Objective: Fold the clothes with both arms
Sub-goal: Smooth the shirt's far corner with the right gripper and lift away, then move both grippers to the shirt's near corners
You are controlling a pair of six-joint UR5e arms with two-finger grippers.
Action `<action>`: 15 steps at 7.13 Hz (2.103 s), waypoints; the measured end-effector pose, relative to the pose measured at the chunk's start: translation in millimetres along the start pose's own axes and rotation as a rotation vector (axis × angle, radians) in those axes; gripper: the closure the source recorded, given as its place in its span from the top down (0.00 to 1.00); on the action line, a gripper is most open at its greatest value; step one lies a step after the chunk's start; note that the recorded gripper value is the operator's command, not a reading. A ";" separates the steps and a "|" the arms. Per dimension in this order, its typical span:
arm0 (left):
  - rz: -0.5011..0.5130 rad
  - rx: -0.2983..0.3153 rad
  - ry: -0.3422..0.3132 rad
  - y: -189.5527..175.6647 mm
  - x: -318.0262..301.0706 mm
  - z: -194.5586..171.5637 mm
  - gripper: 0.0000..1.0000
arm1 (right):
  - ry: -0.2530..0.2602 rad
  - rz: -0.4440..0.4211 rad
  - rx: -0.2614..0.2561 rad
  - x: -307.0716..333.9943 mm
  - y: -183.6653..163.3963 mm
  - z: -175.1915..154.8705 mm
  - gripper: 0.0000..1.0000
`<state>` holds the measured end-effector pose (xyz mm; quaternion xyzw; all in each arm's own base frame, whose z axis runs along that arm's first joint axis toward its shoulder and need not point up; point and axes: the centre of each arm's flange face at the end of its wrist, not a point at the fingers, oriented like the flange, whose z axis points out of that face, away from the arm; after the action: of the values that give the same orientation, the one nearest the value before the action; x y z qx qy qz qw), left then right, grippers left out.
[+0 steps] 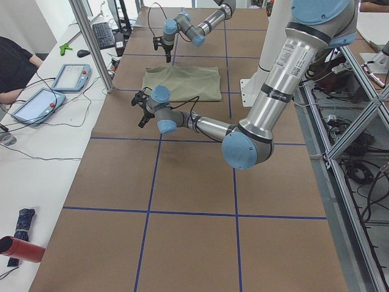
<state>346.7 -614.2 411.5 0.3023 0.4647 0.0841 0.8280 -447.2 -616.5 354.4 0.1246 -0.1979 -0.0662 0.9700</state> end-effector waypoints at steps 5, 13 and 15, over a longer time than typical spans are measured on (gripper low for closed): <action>-0.247 -0.084 0.088 -0.6 121.4 -81.3 1.00 | -0.386 0.254 0.082 59.7 45.2 -73.0 1.00; -0.749 -0.188 0.082 213.9 343.9 -36.7 0.76 | -0.614 0.615 0.138 30.8 200.7 -114.0 1.00; -0.777 -0.204 0.075 232.3 357.0 -29.3 0.67 | -0.619 0.615 0.142 29.7 201.0 -116.7 1.00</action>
<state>553.3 -265.2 278.1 0.0171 0.5634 -0.1784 0.8065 -357.4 -403.7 315.3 0.1008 -0.5109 0.2051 0.8287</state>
